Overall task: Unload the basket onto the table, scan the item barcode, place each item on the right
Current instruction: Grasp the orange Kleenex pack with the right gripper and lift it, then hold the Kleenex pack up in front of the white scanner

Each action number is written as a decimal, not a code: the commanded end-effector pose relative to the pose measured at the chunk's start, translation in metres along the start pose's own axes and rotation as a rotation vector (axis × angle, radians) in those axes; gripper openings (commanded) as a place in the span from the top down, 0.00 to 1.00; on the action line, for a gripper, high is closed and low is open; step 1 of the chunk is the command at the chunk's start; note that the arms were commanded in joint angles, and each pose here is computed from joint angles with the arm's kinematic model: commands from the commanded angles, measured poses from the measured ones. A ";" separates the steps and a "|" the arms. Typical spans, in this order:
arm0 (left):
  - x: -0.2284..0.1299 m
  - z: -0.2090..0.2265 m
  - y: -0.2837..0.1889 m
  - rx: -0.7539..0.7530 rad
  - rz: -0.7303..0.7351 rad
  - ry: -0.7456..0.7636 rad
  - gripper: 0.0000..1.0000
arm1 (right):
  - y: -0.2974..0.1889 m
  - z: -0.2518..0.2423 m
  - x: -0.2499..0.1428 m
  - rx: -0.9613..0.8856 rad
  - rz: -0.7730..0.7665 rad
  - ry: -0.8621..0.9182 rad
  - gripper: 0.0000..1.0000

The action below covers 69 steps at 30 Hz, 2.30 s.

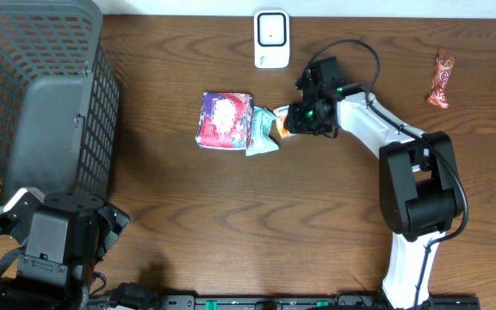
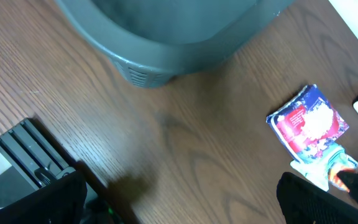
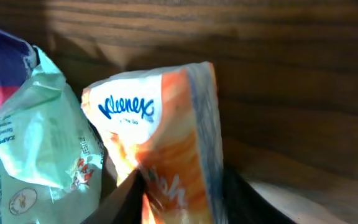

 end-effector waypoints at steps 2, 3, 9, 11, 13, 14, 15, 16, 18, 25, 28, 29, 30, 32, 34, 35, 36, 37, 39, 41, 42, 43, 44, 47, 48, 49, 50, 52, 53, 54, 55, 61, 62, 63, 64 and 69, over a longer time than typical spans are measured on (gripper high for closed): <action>0.001 0.001 0.001 0.009 -0.012 -0.015 0.02 | 0.014 -0.002 -0.015 -0.021 0.047 0.012 0.87; 0.001 0.001 0.001 0.009 -0.012 -0.015 0.02 | 0.014 0.000 -0.015 -0.006 0.045 0.012 0.94; 0.001 0.001 0.001 0.009 -0.012 -0.015 0.02 | 0.010 0.006 -0.011 0.061 0.033 0.012 0.99; 0.001 0.001 0.001 0.009 -0.012 -0.015 0.02 | 0.004 0.006 -0.008 0.060 0.017 0.011 0.99; 0.001 0.001 0.001 0.009 -0.012 -0.015 0.02 | -0.006 0.006 -0.003 0.058 -0.011 0.008 0.99; 0.001 0.001 0.001 0.009 -0.012 -0.015 0.02 | -0.011 0.007 0.000 0.058 -0.023 0.006 0.99; 0.001 0.001 0.001 0.009 -0.012 -0.015 0.02 | -0.022 0.008 0.004 0.054 -0.050 0.002 0.99; 0.001 0.001 0.001 0.009 -0.012 -0.015 0.02 | -0.032 0.008 0.009 0.045 -0.078 -0.002 0.99; 0.001 0.001 0.001 0.009 -0.012 -0.015 0.02 | -0.047 0.009 0.015 0.021 -0.115 -0.012 0.99; 0.001 0.001 0.001 0.009 -0.012 -0.015 0.02 | -0.097 0.001 0.031 -0.198 -0.244 -0.077 0.99; 0.001 0.001 0.001 0.009 -0.012 -0.015 0.02 | -0.112 -0.001 0.034 -0.264 -0.274 -0.119 0.99; 0.001 0.001 0.001 0.009 -0.012 -0.015 0.02 | -0.114 -0.002 0.034 -0.281 -0.277 -0.129 0.99; 0.001 0.001 0.001 0.009 -0.012 -0.015 0.02 | -0.115 -0.003 0.035 -0.298 -0.281 -0.138 0.99; 0.001 0.001 0.001 0.009 -0.012 -0.015 0.02 | -0.116 -0.006 0.038 -0.320 -0.293 -0.141 0.99; 0.001 0.001 0.001 0.009 -0.012 -0.015 0.02 | -0.119 -0.005 0.045 -0.320 -0.332 -0.147 0.99; 0.001 0.001 0.001 0.009 -0.012 -0.015 0.02 | -0.120 -0.003 0.050 -0.321 -0.363 -0.156 0.99; 0.001 0.001 0.001 0.009 -0.012 -0.015 0.02 | -0.123 -0.001 0.057 -0.322 -0.402 -0.173 0.99; 0.001 0.001 0.001 0.009 -0.012 -0.015 0.02 | -0.125 0.000 0.063 -0.325 -0.437 -0.195 0.99; 0.001 0.001 0.001 0.009 -0.012 -0.015 0.02 | -0.133 0.003 0.078 -0.357 -0.518 -0.247 0.99; 0.001 0.001 0.001 0.009 -0.012 -0.015 0.02 | -0.147 0.003 0.097 -0.428 -0.643 -0.245 0.99; 0.001 0.001 0.001 0.009 -0.012 -0.015 0.02 | -0.157 0.006 0.108 -0.452 -0.725 -0.245 0.99; 0.001 0.001 0.001 0.009 -0.012 -0.015 0.02 | -0.162 0.008 0.114 -0.457 -0.767 -0.254 0.99; 0.001 0.001 0.001 0.009 -0.012 -0.015 0.02 | -0.166 0.011 0.119 -0.461 -0.807 -0.275 0.99; 0.001 0.001 0.001 0.009 -0.012 -0.015 0.02 | -0.169 0.018 0.133 -0.481 -0.902 -0.302 0.99; 0.001 0.001 0.001 0.009 -0.012 -0.015 0.02 | -0.166 0.018 0.135 -0.487 -0.904 -0.300 0.99; 0.001 0.001 0.001 0.009 -0.012 -0.015 0.02 | -0.161 0.018 0.137 -0.487 -0.902 -0.301 0.99; 0.001 0.001 0.001 0.009 -0.012 -0.015 0.02 | -0.156 0.019 0.141 -0.483 -0.899 -0.304 0.99; 0.001 0.001 0.001 0.009 -0.012 -0.015 0.02 | -0.146 0.021 0.149 -0.478 -0.884 -0.310 0.99; 0.001 0.001 0.001 0.009 -0.012 -0.015 0.02 | -0.140 0.022 0.154 -0.476 -0.861 -0.312 0.99; 0.001 0.001 0.001 0.009 -0.012 -0.015 0.02 | -0.134 0.022 0.159 -0.474 -0.829 -0.314 0.99; 0.001 0.001 0.001 0.009 -0.012 -0.015 0.02 | -0.129 0.022 0.164 -0.474 -0.800 -0.314 0.99; 0.001 0.001 0.001 0.009 -0.012 -0.015 0.02 | -0.107 0.019 0.196 -0.493 -0.653 -0.358 0.99; 0.001 0.001 0.001 0.009 -0.012 -0.015 0.02 | -0.103 0.019 0.200 -0.498 -0.627 -0.378 0.99; 0.001 0.001 0.001 0.009 -0.012 -0.015 0.02 | -0.100 0.019 0.203 -0.503 -0.610 -0.395 0.99; 0.001 0.001 0.001 0.009 -0.012 -0.015 0.02 | -0.094 0.019 0.205 -0.511 -0.585 -0.430 0.99; 0.001 0.001 0.001 0.009 -0.012 -0.015 0.02 | -0.071 0.019 0.203 -0.663 -0.467 -0.583 0.99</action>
Point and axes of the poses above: each gripper's point midway between its finger pads, its own y axis out along the fingers, its own z axis along the line the jaws close on, x = y × z, the point moved 6 cm from there along -y, back along the fingers, and after that the axes turned 14 degrees about -y, right-handed, at the moved point
